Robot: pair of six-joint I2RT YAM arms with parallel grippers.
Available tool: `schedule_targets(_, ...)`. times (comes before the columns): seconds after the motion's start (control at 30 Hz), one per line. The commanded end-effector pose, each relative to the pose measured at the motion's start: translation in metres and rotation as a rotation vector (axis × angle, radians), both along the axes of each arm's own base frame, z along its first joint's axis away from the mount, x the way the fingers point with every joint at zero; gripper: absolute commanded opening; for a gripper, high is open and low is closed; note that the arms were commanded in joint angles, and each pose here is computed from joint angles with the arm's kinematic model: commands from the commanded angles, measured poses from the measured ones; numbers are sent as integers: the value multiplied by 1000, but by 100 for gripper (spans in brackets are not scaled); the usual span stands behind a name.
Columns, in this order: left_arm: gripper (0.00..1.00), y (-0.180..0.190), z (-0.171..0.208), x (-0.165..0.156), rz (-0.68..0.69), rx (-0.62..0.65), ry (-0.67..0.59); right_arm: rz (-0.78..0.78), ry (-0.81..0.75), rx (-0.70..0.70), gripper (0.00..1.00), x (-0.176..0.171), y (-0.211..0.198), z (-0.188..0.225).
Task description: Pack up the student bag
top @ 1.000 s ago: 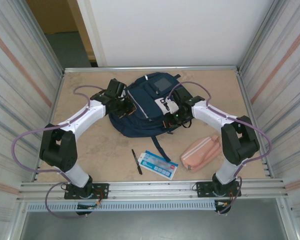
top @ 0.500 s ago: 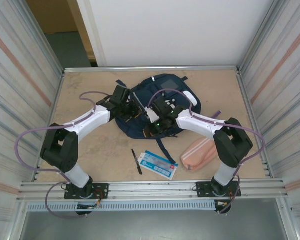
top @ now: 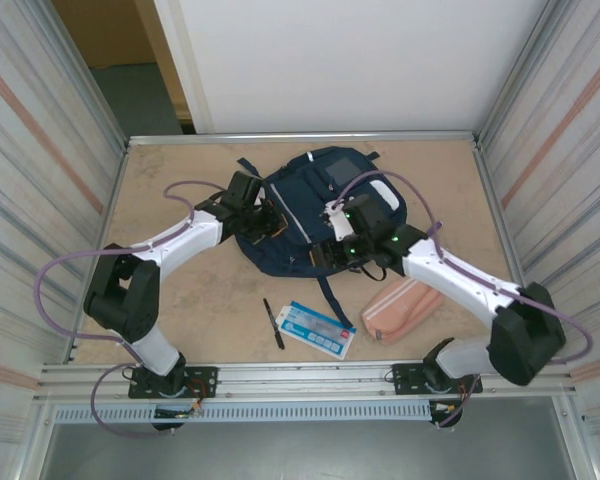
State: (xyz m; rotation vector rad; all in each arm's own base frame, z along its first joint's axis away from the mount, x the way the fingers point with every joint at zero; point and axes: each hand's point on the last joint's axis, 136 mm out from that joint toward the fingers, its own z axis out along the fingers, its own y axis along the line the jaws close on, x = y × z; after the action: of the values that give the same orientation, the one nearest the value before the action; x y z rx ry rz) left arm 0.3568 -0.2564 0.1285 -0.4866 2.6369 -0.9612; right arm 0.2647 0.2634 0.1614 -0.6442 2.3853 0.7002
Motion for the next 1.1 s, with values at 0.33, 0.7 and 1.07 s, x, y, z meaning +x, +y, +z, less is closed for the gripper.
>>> schedule_targets(0.33, 0, -24, 35, -24, -137, -100, 0, 588, -729, -400, 54, 12, 32, -37)
schedule_targets(0.7, 0, -29, 46, -31, -174, -101, -4, 614, -814, -512, 53, 47, 37, -42)
schedule_targets(1.07, 0, -21, 40, -36, -189, -79, 7, 627, -929, -394, 38, 28, 51, -11)
